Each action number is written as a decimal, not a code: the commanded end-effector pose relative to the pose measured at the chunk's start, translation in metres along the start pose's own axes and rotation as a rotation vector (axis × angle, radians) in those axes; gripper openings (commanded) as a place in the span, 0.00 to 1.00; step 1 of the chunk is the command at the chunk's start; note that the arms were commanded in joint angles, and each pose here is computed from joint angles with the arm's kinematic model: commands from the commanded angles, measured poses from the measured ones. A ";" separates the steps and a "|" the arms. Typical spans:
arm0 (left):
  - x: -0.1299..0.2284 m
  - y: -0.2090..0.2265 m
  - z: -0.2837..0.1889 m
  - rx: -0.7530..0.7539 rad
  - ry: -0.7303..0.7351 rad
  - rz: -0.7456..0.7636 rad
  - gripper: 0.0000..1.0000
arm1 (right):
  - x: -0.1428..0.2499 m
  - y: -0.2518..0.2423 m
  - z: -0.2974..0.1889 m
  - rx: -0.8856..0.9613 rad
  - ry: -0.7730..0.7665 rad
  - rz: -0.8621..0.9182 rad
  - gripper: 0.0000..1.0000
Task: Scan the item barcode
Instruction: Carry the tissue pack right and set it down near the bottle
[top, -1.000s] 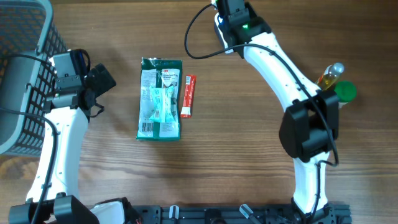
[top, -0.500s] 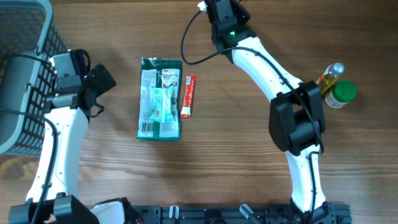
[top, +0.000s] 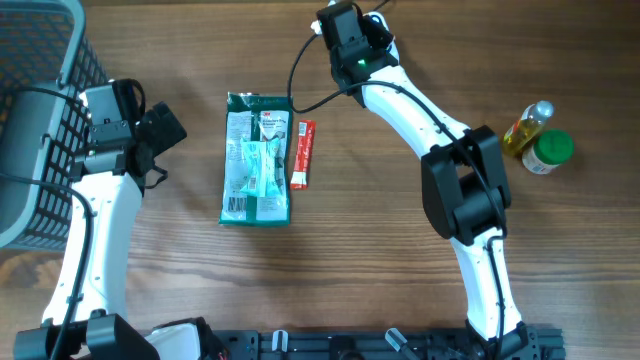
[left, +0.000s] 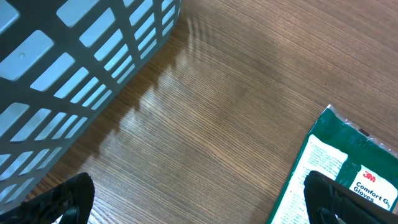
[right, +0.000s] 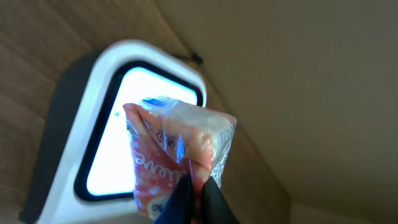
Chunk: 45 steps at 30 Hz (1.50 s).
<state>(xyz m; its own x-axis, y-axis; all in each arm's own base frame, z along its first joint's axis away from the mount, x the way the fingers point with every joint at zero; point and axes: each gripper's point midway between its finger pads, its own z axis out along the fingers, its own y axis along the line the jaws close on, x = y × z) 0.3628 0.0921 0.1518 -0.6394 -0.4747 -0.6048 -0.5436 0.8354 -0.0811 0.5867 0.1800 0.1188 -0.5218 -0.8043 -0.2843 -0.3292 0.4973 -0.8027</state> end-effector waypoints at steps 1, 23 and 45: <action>-0.007 -0.001 -0.004 0.008 -0.016 0.009 1.00 | 0.001 -0.071 -0.052 0.069 -0.010 0.195 0.04; -0.007 -0.001 -0.004 0.008 -0.016 0.009 1.00 | 0.243 0.049 -0.113 -0.732 0.767 0.582 0.10; -0.007 -0.001 -0.004 0.008 -0.016 0.009 1.00 | 0.205 0.083 -0.085 -0.922 0.550 0.786 0.22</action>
<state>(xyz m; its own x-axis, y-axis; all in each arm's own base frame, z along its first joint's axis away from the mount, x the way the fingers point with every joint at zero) 0.3628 0.0922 0.1518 -0.6393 -0.4747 -0.6049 -0.5438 0.8353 -0.0808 0.3922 0.0587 0.0437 -0.9911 -0.0782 -0.1075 -0.0850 0.9946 0.0597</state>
